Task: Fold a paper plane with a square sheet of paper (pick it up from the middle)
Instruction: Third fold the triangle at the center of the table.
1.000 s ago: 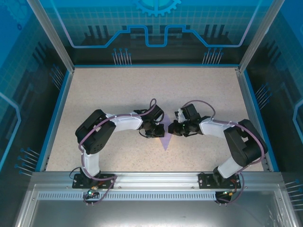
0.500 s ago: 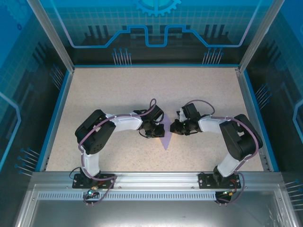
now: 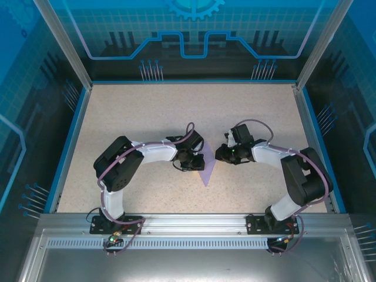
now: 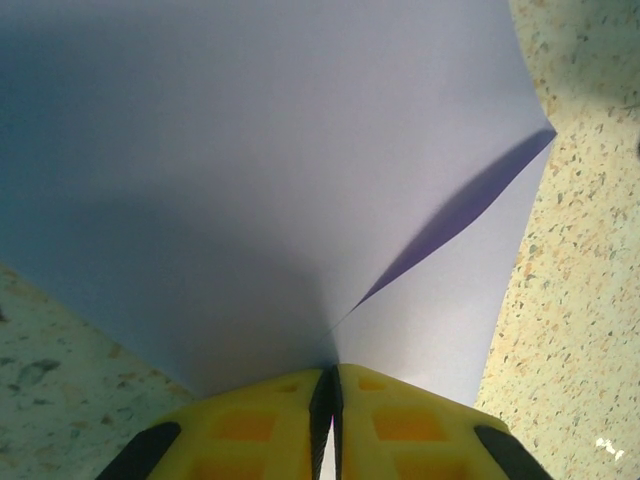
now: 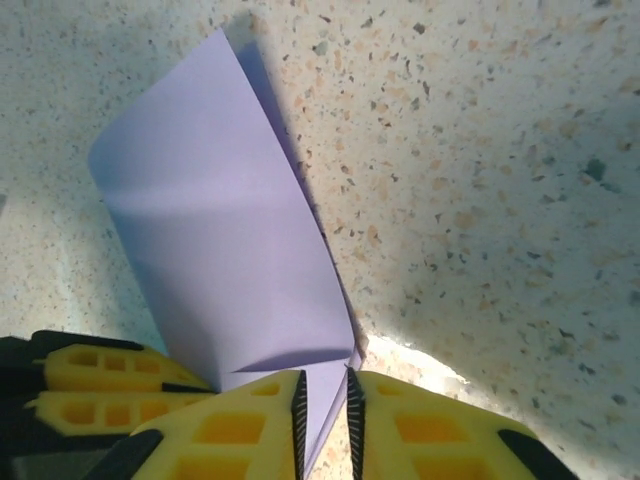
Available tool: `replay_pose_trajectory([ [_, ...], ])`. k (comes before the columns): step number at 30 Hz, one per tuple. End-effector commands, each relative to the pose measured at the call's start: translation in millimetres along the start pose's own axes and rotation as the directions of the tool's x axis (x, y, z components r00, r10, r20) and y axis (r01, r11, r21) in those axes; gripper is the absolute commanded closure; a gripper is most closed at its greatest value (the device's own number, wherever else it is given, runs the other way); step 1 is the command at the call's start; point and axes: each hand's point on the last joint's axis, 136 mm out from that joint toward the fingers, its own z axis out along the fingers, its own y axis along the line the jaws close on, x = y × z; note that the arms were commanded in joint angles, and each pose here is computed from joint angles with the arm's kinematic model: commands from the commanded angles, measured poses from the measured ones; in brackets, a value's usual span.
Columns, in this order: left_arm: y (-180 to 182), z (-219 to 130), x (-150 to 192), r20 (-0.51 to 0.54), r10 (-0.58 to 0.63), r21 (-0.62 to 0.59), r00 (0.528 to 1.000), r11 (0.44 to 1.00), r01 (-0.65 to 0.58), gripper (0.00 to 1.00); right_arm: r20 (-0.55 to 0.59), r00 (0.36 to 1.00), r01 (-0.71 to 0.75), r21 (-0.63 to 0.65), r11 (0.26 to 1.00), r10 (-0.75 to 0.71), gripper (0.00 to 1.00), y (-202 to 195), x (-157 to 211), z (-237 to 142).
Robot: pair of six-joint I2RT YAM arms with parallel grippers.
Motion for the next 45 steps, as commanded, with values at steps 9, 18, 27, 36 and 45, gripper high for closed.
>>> replay_pose_trajectory([
  [9,15,-8,-3,0.002,0.006,-0.105,1.000,0.995,-0.006,0.80,-0.060,0.998,-0.042,-0.106,0.994,0.036,0.66,13,9,-1],
  [18,5,-22,-12,0.040,0.019,-0.090,0.999,0.996,-0.016,0.78,-0.097,0.994,-0.057,-0.105,0.993,0.047,0.63,11,12,9],
  [27,0,-43,-14,0.082,0.027,-0.074,0.996,0.997,-0.021,0.76,-0.110,0.992,-0.075,-0.158,0.985,0.058,0.63,20,8,17],
  [36,6,-31,-7,0.045,0.022,-0.075,0.999,0.997,-0.019,0.81,-0.120,0.991,-0.079,-0.181,0.980,0.058,0.63,24,10,20],
  [45,21,-20,-2,0.027,0.021,-0.120,0.999,0.993,-0.017,0.86,-0.117,0.991,-0.079,-0.178,0.981,0.059,0.64,25,9,18],
])
